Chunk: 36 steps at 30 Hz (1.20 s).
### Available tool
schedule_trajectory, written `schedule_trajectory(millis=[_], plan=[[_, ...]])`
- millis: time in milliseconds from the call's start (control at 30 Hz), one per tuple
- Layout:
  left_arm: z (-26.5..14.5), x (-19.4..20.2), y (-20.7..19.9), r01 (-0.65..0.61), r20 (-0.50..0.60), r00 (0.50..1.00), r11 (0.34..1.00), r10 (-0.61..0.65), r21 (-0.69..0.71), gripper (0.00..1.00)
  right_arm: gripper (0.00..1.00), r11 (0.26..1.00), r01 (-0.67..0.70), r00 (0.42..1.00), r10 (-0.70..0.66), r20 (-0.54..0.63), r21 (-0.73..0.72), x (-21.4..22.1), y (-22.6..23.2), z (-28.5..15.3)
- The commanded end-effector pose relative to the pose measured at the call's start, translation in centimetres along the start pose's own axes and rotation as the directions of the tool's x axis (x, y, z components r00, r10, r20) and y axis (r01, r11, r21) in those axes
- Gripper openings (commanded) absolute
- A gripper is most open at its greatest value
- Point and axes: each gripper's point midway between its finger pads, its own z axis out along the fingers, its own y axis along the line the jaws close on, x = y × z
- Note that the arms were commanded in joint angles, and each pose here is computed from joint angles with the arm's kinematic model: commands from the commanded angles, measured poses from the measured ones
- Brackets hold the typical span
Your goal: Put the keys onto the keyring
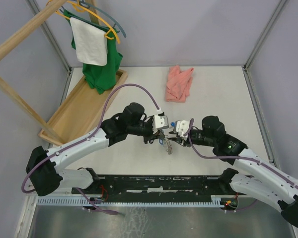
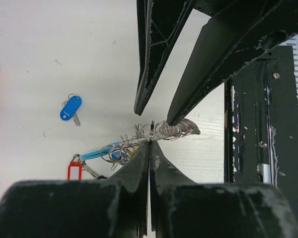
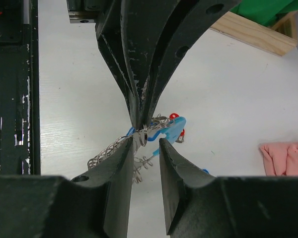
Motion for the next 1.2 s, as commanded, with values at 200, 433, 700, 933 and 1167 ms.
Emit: schedule_trajectory(millis=[200,433,700,933,1167], plan=[[-0.1,-1.7,0.0,-0.066,-0.001,0.998,0.998,0.066,0.011,0.03,0.31,1.0,0.015,0.997,-0.013,0.071,-0.028,-2.0,-0.4,1.0],[-0.1,-2.2,0.0,-0.072,0.003,0.997,0.997,0.072,0.012,0.03,0.3,0.995,-0.004,0.999,0.008,0.041,-0.102,-1.2,0.7,1.4],[0.0,-2.2,-0.5,-0.075,0.008,0.997,0.997,0.075,0.032,0.03,0.15,0.997,-0.002,0.999,0.004,0.036,-0.073,-0.8,0.2,1.8],[-0.3,-2.9,-1.0,-0.083,0.057,0.995,0.996,0.081,0.036,0.03,0.11,0.997,-0.018,0.999,0.02,0.031,-0.07,-0.3,0.2,2.1],[-0.2,-2.8,-1.3,-0.079,0.077,0.994,0.996,0.075,0.044,0.03,0.16,0.998,-0.026,0.999,0.028,0.042,-0.052,-0.1,0.1,2.1]])
